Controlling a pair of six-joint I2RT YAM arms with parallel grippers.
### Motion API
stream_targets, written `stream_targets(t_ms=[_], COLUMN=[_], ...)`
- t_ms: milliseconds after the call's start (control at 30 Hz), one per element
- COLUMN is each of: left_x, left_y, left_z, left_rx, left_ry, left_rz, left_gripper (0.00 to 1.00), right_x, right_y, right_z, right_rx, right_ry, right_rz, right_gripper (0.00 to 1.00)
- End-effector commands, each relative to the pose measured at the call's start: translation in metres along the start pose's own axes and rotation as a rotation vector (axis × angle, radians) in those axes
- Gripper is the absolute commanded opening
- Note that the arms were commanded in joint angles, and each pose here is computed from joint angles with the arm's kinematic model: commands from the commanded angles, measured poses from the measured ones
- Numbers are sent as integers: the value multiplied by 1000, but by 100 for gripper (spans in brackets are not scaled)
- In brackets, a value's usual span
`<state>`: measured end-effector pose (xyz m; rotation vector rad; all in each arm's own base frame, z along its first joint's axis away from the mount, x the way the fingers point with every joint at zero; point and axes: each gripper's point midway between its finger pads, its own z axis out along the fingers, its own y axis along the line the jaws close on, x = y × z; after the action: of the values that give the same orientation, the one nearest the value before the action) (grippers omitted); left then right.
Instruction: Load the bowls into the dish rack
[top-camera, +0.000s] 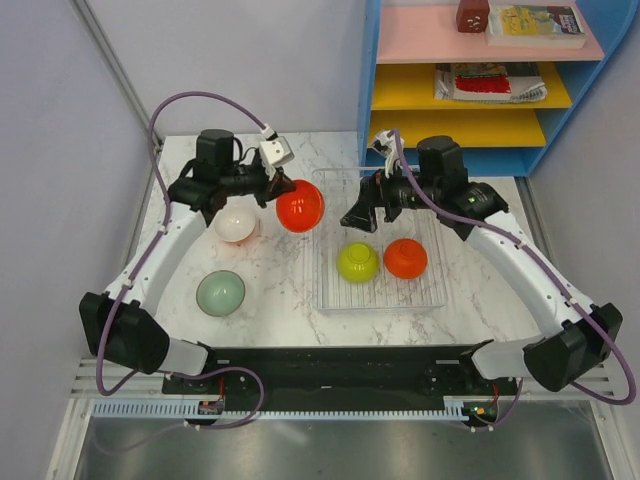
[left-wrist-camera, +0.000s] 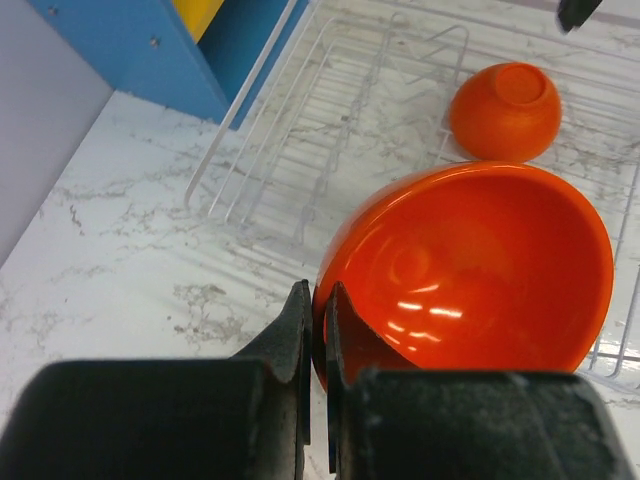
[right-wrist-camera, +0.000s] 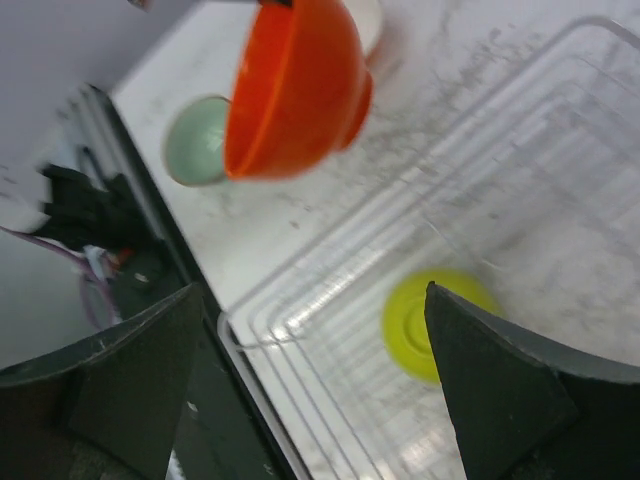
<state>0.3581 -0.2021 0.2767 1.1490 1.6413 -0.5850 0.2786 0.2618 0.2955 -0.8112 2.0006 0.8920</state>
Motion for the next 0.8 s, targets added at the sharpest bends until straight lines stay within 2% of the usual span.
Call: stream_targets(t_ms=[0, 200, 500, 633, 767], left_x=[-44, -57, -84, -88, -87], left_y=[-28, -57, -56, -58, -61], left_z=[11, 28, 23, 20, 23], left_rx=[70, 89, 62, 71, 79], left_ry=[-79, -63, -97, -111, -107], left_rz=[82, 146, 165, 166, 164], left_gripper=[2, 2, 2, 2, 2], right_x=[-20, -15, -3, -1, -8], right_y=[51, 39, 21, 23, 26], right_z=[-2, 10, 11, 9, 6], right_rx=[-390, -435, -392, -441, -506], right_ry=[-59, -36, -52, -48, -86], right_rz=[228, 341, 370, 416, 410], right_gripper=[98, 98, 98, 98, 91])
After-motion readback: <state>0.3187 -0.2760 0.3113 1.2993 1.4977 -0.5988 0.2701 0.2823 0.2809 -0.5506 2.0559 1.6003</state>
